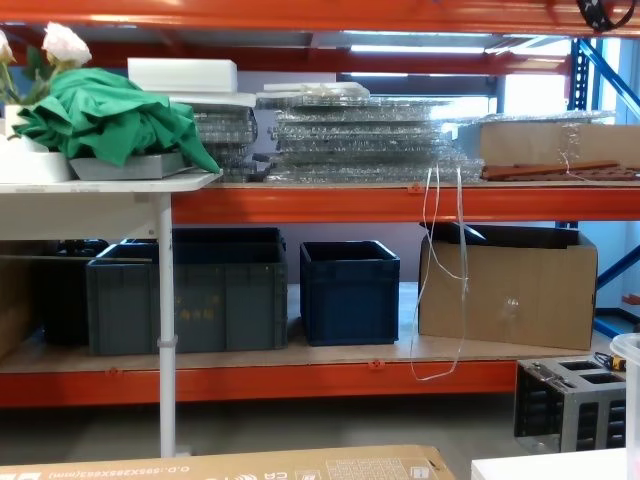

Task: Use one hand to grasp the basket and place it at the designated location.

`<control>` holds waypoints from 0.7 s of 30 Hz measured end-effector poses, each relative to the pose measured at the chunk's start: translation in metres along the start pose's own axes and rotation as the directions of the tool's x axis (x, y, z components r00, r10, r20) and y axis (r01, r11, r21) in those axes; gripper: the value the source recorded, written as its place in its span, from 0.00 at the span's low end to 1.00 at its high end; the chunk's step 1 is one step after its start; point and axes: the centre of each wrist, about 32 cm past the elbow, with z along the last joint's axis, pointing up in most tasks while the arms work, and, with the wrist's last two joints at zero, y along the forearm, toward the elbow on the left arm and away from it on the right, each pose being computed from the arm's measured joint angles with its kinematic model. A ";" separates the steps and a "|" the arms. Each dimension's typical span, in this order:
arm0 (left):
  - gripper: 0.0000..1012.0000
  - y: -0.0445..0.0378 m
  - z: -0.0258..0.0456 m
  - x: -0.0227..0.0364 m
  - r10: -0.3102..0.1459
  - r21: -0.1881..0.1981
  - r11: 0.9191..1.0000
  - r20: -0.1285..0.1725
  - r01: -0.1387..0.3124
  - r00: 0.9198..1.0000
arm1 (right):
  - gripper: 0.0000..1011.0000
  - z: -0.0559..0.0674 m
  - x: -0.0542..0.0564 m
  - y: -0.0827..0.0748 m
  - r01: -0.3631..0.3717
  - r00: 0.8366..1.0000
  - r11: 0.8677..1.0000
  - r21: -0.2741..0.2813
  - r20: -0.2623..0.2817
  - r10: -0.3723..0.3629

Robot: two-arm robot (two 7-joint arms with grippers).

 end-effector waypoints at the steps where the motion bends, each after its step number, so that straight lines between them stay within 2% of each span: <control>1: 0.00 0.0000 0.0000 0.0000 0.000 0.000 1.000 0.000 0.000 1.000 | 0.67 0.000 0.000 0.000 0.001 1.000 1.000 0.000 0.000 -0.001; 3: 0.00 0.0000 0.0000 0.0000 0.000 0.000 1.000 0.000 0.000 1.000 | 0.64 0.000 0.001 0.000 0.002 1.000 1.000 0.000 0.000 -0.002; 4: 0.00 0.0000 0.0000 0.0000 0.000 0.000 1.000 0.000 0.000 1.000 | 0.58 0.000 0.001 0.000 0.002 1.000 1.000 0.001 0.000 -0.002; 11: 0.00 0.0000 0.0000 0.0000 0.000 0.000 1.000 0.000 0.000 1.000 | 0.38 0.000 0.002 0.001 0.000 1.000 1.000 0.000 0.001 0.000; 13: 0.00 0.0000 0.0000 0.0000 0.000 0.000 1.000 0.000 0.000 1.000 | 0.29 0.000 0.003 0.001 0.000 1.000 1.000 -0.001 0.001 0.000; 16: 0.00 0.0000 0.0001 0.0000 0.000 0.000 1.000 0.000 0.000 1.000 | 0.24 0.001 0.003 0.001 0.000 1.000 1.000 -0.001 0.001 0.000; 21: 0.00 0.0000 0.0000 0.0000 0.000 0.000 1.000 0.000 0.000 1.000 | 0.24 0.001 0.004 0.002 -0.001 1.000 1.000 0.000 -0.001 0.001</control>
